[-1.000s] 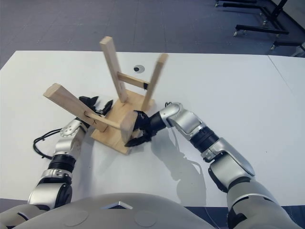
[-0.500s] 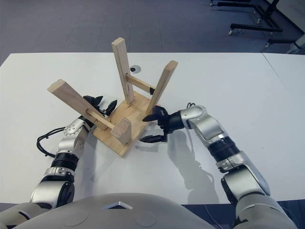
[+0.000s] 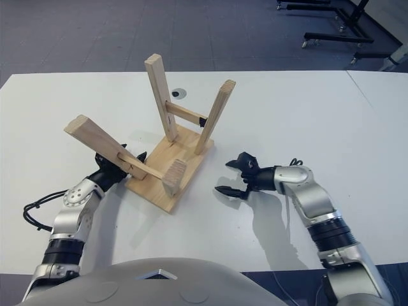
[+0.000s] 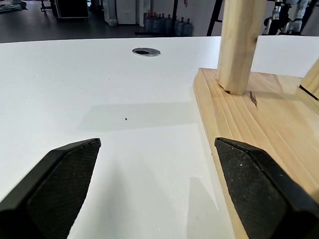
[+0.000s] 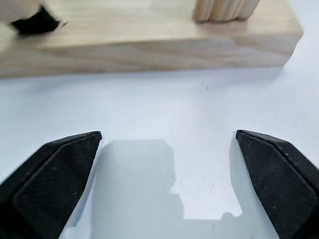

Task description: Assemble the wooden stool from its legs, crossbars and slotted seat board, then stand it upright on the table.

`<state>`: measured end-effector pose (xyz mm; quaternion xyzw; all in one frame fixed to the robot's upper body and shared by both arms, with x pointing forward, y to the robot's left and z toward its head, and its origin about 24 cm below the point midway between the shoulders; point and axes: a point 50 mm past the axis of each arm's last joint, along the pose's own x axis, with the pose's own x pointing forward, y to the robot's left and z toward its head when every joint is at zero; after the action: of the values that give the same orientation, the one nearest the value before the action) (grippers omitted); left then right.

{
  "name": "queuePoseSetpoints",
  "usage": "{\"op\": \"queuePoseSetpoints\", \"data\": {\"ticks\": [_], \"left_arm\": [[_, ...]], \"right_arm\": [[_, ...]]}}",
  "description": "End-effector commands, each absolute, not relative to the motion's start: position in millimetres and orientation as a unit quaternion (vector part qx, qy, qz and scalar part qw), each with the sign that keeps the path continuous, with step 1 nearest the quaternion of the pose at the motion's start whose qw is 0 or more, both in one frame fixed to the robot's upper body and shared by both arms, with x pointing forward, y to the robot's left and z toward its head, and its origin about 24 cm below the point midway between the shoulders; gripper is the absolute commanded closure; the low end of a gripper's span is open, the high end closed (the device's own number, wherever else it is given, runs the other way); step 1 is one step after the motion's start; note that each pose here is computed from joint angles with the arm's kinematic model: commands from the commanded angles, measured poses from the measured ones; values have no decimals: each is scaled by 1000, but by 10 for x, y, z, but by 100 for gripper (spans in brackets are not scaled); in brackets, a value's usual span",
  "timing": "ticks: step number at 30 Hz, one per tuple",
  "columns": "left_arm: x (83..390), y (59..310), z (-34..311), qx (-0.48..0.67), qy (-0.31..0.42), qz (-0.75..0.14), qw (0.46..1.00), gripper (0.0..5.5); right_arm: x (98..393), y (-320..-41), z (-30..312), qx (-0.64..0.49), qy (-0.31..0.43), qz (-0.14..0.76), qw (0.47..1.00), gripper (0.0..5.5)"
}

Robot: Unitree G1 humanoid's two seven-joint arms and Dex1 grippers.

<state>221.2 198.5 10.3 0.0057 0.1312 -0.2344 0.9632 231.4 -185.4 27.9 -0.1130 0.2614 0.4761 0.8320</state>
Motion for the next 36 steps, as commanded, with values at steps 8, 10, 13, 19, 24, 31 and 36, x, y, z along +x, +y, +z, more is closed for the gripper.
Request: {"op": "queuePoseSetpoints", "data": {"ticks": [8, 10, 13, 19, 24, 31, 36], "left_arm": [[2078, 1590, 188, -1, 150, -291, 945, 129], [2125, 1499, 191, -3, 147, -300, 943, 129], [2243, 1437, 226, -3, 136, -303, 943, 129], [2347, 1325, 297, -14, 113, -301, 947, 129], [2231, 1374, 286, -18, 114, -279, 953, 129], [1917, 1707, 453, -1, 108, -208, 972, 129], [1578, 1713, 584, 5, 117, -179, 977, 129]], "right_arm": [[2337, -2196, 240, -171, 257, 324, 894, 52], [2379, -2119, 208, -159, 250, 322, 899, 52], [2448, -2017, 171, -141, 242, 319, 905, 52], [2369, -2398, 160, -142, 269, 269, 914, 52], [1971, -2695, 232, -122, 316, 283, 897, 52], [1672, -2180, 498, 11, 273, 400, 875, 52], [1398, -2198, 581, 14, 335, 438, 834, 52]]}}
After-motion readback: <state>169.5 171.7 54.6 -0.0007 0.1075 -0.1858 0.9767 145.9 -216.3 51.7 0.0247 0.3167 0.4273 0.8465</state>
